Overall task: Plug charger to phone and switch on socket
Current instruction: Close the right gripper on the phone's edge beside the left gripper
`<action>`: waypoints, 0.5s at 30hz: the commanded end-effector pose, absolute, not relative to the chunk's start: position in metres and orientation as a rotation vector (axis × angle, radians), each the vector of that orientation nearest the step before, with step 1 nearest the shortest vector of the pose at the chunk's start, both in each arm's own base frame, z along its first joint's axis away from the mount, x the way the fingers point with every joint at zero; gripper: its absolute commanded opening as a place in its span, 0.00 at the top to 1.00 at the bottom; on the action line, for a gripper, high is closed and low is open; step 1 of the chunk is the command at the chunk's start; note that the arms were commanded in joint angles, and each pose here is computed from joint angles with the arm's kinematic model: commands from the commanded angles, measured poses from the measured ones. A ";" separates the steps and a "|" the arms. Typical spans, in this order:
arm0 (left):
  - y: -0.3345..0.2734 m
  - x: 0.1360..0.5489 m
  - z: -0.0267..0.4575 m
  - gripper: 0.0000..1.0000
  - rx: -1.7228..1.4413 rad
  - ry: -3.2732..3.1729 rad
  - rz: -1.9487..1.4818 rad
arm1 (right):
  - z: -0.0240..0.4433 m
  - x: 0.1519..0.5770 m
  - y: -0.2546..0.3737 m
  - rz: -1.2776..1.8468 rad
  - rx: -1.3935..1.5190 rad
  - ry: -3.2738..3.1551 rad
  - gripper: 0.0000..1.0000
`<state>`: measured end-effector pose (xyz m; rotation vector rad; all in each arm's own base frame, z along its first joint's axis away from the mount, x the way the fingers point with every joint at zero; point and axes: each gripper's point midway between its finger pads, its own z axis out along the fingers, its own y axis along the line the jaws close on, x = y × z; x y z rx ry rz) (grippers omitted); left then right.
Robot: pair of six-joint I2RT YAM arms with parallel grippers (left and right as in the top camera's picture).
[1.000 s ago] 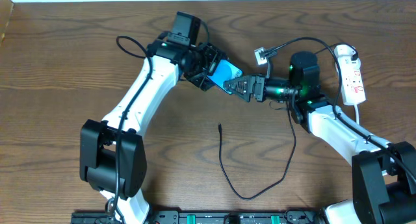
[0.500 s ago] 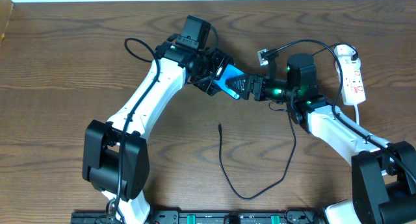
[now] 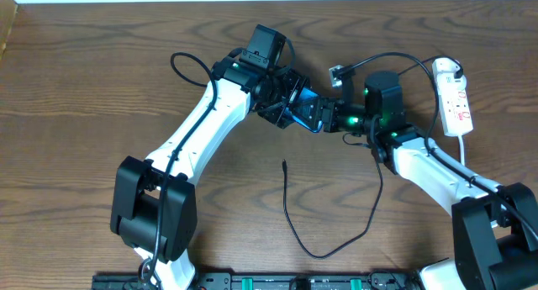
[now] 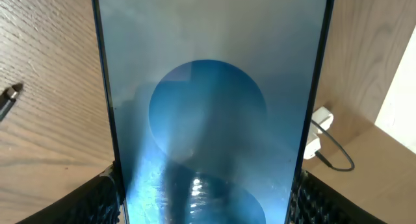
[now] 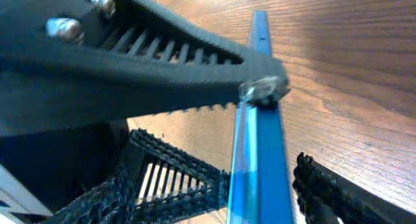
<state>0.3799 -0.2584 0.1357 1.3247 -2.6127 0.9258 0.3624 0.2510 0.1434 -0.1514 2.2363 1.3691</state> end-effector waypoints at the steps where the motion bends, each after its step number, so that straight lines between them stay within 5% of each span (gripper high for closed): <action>1: -0.262 0.381 0.160 0.93 1.324 -2.616 1.002 | 0.143 0.364 0.255 1.353 -0.171 2.233 0.34; 11: -0.261 0.381 0.160 0.93 1.325 -2.617 1.002 | 0.142 0.364 0.254 1.352 -0.172 2.237 0.77; 15: -0.260 0.382 0.159 0.93 1.334 -2.625 0.996 | 0.142 0.364 0.254 1.352 -0.172 2.237 0.85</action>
